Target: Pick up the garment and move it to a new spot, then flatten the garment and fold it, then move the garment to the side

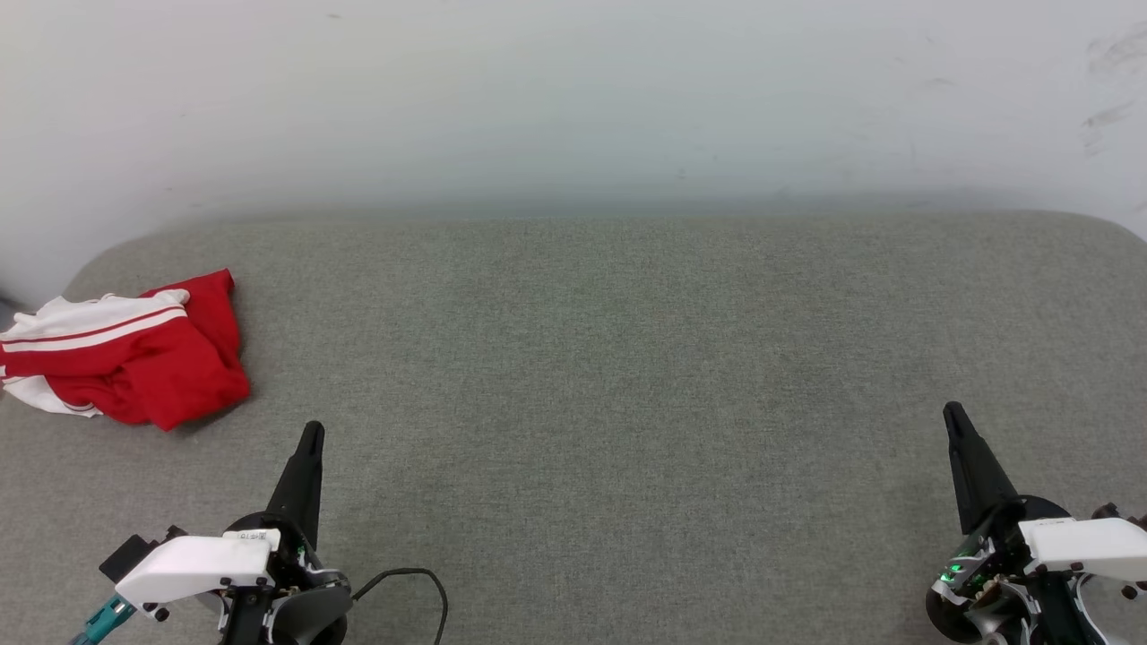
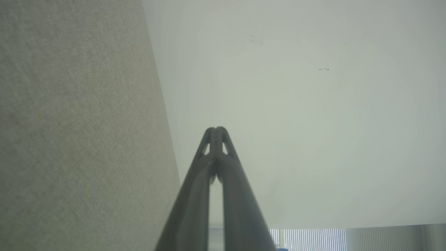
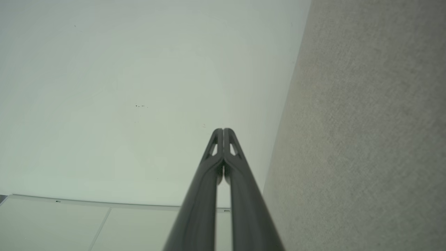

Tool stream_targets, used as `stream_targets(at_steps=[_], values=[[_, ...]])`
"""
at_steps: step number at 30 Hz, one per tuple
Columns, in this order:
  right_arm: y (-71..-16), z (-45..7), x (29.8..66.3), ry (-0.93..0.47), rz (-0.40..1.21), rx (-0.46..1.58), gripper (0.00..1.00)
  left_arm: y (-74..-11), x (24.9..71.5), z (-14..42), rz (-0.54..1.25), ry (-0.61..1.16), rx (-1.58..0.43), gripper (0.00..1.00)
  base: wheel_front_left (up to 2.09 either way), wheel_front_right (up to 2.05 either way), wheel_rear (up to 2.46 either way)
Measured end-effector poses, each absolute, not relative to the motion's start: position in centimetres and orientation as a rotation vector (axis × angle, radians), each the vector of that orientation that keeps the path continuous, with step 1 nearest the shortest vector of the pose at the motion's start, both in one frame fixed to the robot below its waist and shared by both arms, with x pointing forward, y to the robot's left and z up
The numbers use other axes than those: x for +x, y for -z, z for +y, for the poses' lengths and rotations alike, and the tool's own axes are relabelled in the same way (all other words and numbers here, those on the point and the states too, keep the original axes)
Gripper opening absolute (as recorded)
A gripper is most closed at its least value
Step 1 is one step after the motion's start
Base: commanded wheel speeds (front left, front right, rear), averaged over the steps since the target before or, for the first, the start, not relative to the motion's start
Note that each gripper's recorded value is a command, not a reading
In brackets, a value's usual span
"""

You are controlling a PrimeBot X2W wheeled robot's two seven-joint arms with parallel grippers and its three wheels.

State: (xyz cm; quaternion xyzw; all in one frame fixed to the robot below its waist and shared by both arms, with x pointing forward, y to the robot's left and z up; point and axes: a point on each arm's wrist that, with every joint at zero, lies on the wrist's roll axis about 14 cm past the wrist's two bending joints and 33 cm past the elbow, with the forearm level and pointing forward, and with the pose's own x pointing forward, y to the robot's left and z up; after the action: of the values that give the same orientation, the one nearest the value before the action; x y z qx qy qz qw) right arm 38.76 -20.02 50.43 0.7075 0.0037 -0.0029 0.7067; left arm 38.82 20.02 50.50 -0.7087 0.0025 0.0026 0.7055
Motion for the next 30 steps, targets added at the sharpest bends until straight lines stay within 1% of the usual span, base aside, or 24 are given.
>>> stream_targets(at_steps=[30], values=[[-50.43, -20.02, 38.76, 0.006, 0.008, 1.572, 0.00, -50.50, 38.82, 20.02, 0.005, -0.006, -1.575, 0.00, 0.00, 0.00, 0.00]])
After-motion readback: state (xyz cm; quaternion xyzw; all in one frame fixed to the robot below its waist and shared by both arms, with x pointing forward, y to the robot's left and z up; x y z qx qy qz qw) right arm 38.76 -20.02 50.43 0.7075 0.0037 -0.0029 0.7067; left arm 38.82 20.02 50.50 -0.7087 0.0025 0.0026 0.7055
